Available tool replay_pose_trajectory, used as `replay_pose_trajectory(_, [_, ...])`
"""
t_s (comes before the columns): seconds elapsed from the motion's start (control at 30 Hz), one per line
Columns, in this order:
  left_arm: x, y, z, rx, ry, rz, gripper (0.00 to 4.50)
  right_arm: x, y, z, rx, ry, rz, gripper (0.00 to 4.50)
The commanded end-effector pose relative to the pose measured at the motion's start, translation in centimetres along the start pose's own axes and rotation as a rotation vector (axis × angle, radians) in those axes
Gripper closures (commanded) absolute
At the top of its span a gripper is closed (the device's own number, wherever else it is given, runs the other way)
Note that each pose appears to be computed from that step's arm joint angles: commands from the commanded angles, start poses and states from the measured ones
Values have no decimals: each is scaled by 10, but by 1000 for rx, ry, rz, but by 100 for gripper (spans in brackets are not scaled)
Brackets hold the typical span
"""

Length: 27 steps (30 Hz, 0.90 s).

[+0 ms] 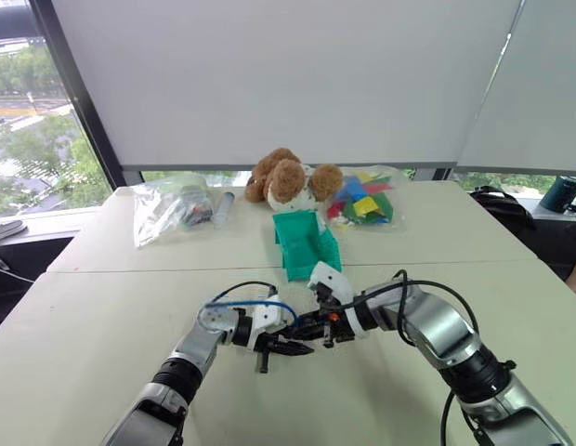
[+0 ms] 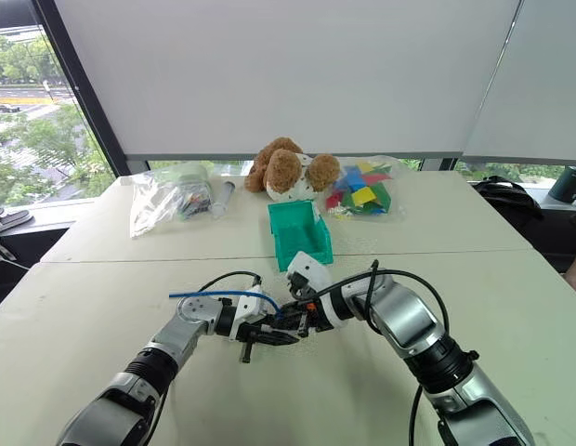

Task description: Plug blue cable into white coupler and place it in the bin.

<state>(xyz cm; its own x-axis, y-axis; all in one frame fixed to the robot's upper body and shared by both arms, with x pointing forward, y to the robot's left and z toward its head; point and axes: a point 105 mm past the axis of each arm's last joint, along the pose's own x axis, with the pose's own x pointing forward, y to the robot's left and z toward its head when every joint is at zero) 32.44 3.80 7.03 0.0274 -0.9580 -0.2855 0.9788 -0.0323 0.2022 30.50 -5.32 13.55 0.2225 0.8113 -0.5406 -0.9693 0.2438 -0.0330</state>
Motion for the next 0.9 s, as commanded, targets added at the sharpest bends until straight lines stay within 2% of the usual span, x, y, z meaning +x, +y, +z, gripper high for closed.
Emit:
replay_pose_trajectory(0.03, [-3,5,-2,-9,16,31,408,2,6,10,-30,-37,34,447])
replay_pose_trajectory(0.13, [-3,4,-3,-9,16,31,408,6,5,3,-12,-17,37,447])
replay_pose_trajectory(0.47, [-4,5,-3,-12,17,37,408,27,23,-55,-12,166,118,447])
replay_pose_trajectory(0.6, [-6,5,-3,-19,17,41,408,30,25,-61,-10,172,123,447])
replay_pose_trajectory(0.7, [-10,4,-4,-39,18,42,408,28,20,-52,-3,137,99,447])
replay_pose_trajectory(0.9, [-24,3,-7,-63,42,51,110,19,2,-30,24,55,20,450])
